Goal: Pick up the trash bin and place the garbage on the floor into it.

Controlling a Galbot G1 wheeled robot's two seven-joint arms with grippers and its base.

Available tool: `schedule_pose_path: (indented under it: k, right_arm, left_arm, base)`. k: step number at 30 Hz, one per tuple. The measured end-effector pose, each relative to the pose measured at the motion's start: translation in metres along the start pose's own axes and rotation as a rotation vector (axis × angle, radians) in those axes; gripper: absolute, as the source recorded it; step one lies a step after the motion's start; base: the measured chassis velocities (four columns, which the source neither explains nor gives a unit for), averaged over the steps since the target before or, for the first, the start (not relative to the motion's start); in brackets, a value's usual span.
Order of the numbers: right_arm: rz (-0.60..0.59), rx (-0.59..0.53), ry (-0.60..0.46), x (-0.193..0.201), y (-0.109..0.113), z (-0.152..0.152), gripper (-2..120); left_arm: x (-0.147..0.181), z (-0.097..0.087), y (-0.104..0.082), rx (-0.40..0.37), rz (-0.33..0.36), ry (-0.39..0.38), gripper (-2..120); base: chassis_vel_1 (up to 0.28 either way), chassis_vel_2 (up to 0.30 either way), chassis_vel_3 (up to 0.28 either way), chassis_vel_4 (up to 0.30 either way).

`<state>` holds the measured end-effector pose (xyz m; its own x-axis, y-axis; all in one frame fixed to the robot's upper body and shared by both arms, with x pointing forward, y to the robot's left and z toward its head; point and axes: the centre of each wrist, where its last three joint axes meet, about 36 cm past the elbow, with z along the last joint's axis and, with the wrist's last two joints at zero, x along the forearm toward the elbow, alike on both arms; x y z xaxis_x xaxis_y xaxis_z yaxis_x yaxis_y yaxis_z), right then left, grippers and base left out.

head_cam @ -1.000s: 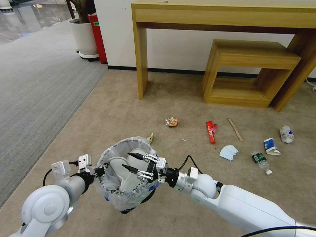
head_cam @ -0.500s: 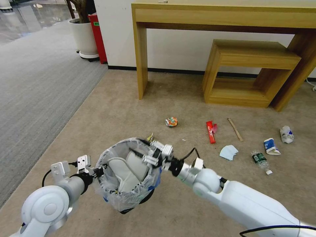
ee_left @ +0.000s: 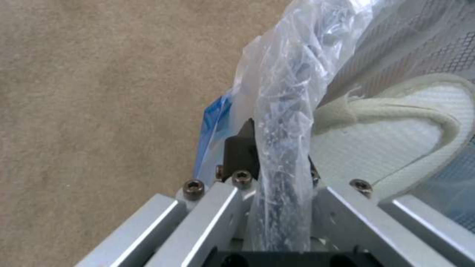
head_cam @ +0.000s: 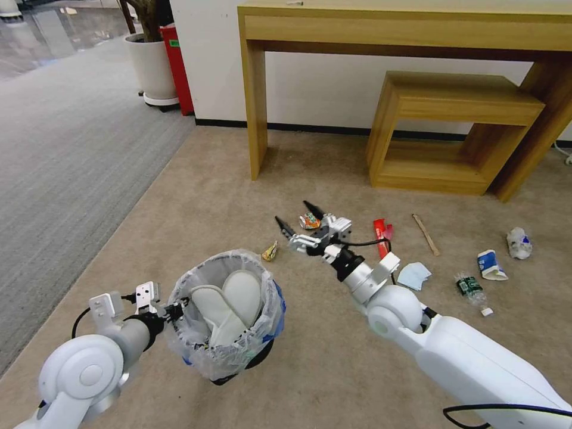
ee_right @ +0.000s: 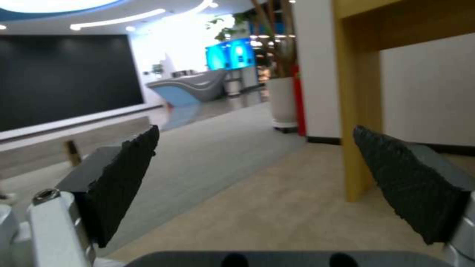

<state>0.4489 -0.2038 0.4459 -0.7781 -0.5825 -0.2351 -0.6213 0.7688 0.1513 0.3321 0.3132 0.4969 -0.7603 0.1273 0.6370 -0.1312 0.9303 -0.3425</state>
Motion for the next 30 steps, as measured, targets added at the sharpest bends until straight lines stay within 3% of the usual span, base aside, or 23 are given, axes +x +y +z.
schedule_pose_path:
  k: [10, 16, 30]
  right_arm:
    - [0.155, 0.051, 0.043, 0.031, -0.039, -0.006, 100]
    - [0.232, 0.085, 0.066, 0.055, -0.065, -0.009, 94]
    - [0.318, 0.138, 0.128, 0.079, -0.092, 0.007, 91]
  left_arm:
    - [0.0, -0.002, 0.006, -0.001, -0.015, -0.005, 1]
    - [0.001, -0.005, 0.009, -0.004, -0.025, -0.011, 1]
    - [-0.002, -0.008, 0.017, -0.002, -0.046, -0.01, 1]
  base:
    - [0.0, 0.0, 0.0, 0.0]
    - [0.0, 0.0, 0.0, 0.0]
    - [0.004, 0.002, -0.002, -0.005]
